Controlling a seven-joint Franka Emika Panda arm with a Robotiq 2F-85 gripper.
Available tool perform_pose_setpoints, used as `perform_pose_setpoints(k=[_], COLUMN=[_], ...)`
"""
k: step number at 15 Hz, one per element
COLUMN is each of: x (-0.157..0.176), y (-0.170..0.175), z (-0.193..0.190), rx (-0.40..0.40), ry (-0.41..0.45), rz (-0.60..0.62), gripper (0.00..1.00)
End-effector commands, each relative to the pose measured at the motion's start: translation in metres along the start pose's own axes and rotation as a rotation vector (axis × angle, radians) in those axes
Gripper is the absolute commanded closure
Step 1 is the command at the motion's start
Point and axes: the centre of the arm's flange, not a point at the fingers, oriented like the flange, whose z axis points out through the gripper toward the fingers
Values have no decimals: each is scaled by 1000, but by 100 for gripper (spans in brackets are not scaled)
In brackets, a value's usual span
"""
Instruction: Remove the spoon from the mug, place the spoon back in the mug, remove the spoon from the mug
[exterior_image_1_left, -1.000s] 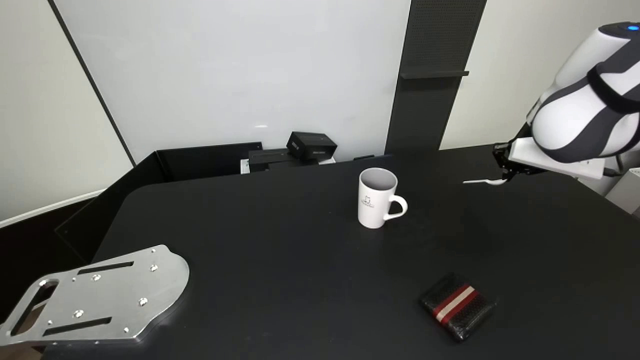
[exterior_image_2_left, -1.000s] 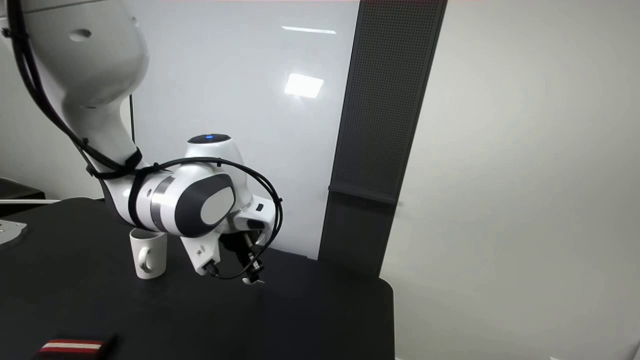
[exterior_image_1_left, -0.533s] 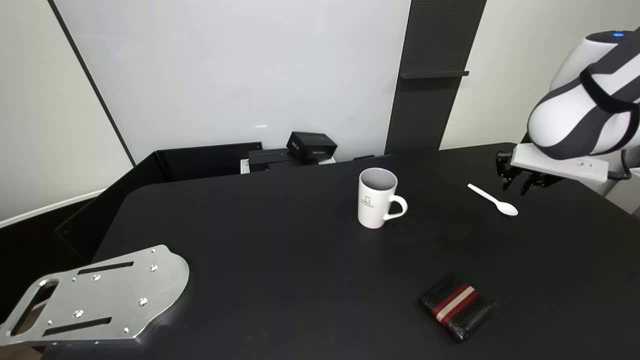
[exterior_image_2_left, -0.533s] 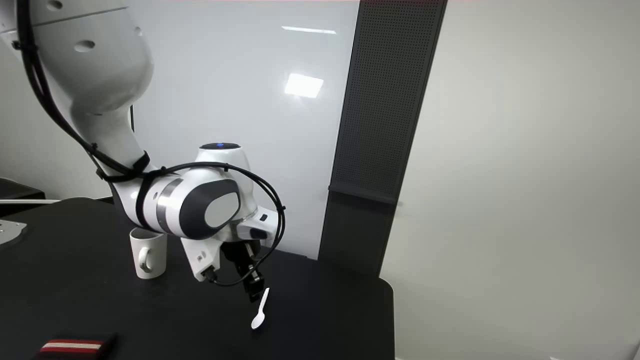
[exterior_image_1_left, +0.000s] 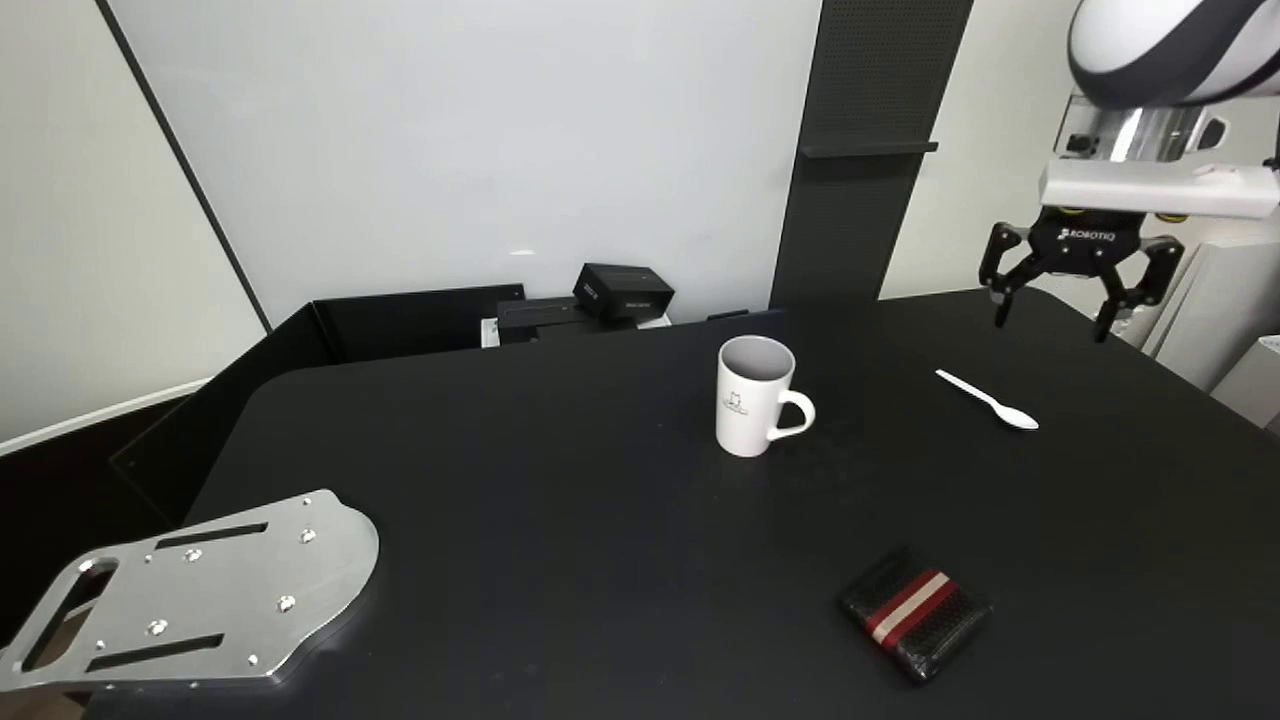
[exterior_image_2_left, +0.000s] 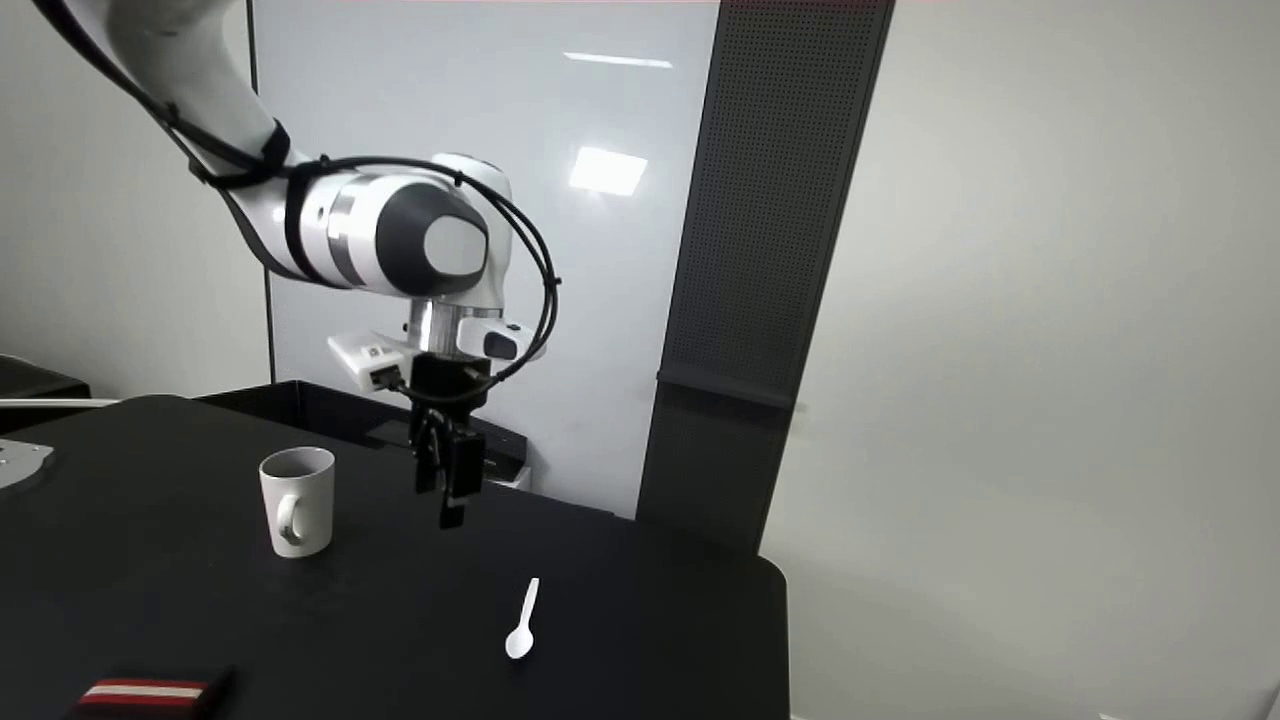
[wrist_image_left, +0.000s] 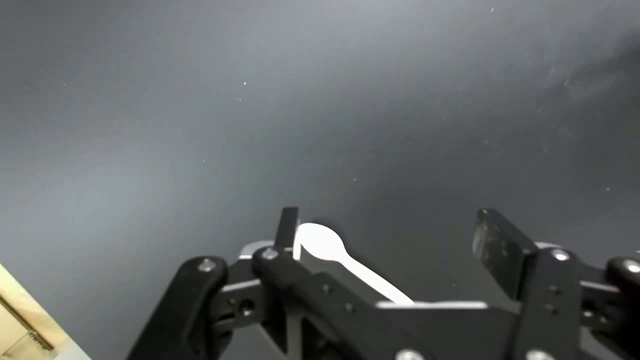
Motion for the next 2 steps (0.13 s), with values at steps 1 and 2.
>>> perform_pose_setpoints(k=[1, 2], x=[-3, -4], y=[-2, -3], z=[-9, -12], rx=[3, 5], ry=[-9, -13], rz=[-6, -10], gripper=[5, 1])
